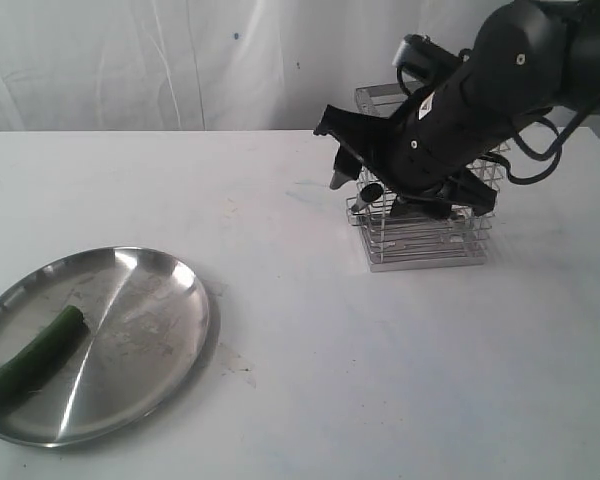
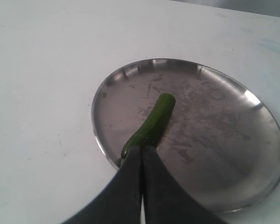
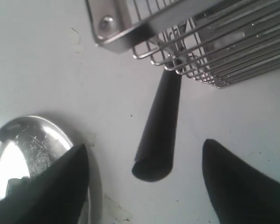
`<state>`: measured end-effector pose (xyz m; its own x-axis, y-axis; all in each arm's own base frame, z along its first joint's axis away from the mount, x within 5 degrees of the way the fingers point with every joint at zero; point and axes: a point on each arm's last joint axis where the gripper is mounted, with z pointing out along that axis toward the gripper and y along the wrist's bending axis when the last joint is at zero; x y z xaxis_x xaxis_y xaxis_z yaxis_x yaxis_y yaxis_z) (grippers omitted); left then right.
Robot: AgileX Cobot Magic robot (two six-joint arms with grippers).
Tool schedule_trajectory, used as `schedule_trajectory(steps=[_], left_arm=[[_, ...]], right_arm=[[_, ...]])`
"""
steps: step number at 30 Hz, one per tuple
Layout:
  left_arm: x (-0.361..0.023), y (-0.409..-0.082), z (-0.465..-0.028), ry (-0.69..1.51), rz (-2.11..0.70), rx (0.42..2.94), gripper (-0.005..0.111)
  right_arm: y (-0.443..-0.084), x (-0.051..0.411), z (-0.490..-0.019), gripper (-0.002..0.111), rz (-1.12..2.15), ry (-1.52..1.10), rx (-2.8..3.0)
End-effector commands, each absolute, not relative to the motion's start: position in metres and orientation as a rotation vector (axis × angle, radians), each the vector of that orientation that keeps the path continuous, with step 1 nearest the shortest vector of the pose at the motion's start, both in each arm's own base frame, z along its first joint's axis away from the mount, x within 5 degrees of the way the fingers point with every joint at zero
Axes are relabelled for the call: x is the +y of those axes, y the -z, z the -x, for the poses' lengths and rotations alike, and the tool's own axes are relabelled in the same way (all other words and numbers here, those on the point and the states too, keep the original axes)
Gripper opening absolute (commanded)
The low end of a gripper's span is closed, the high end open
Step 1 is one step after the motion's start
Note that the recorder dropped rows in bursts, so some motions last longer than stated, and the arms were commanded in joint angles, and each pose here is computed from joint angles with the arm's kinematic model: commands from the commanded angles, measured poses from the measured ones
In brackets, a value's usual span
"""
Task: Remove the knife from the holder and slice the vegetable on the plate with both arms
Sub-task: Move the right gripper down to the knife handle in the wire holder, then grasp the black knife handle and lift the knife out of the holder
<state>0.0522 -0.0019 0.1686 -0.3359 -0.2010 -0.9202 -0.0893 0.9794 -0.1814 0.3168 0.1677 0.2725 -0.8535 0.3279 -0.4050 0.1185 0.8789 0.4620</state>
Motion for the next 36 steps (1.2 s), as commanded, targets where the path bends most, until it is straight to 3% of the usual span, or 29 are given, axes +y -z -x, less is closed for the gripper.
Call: schedule_trajectory(steps=[1, 11, 15, 18, 36], left_arm=[[-0.003, -0.167, -0.052, 0.134, 0.212, 1.914, 0.000], [-0.003, -0.167, -0.052, 0.134, 0.212, 1.914, 0.000], [-0.003, -0.167, -0.052, 0.134, 0.212, 1.914, 0.000], [-0.003, -0.167, -0.052, 0.134, 0.212, 1.914, 0.000], [-0.003, -0.167, -0.052, 0.134, 0.212, 1.914, 0.000]], right_arm=[[-0.269, 0.168, -0.322, 0.063, -0.322, -0.557, 2.547], [-0.259, 0.171, -0.330, 0.037, -0.336, -0.557, 2.526], [-0.261, 0.170, -0.329, 0.016, -0.328, -0.558, 2.520], [-0.271, 0.172, -0.332, 0.006, -0.254, -0.553, 2.492], [-0.307, 0.174, -0.334, 0.003, 0.204, -0.396, 2.499]])
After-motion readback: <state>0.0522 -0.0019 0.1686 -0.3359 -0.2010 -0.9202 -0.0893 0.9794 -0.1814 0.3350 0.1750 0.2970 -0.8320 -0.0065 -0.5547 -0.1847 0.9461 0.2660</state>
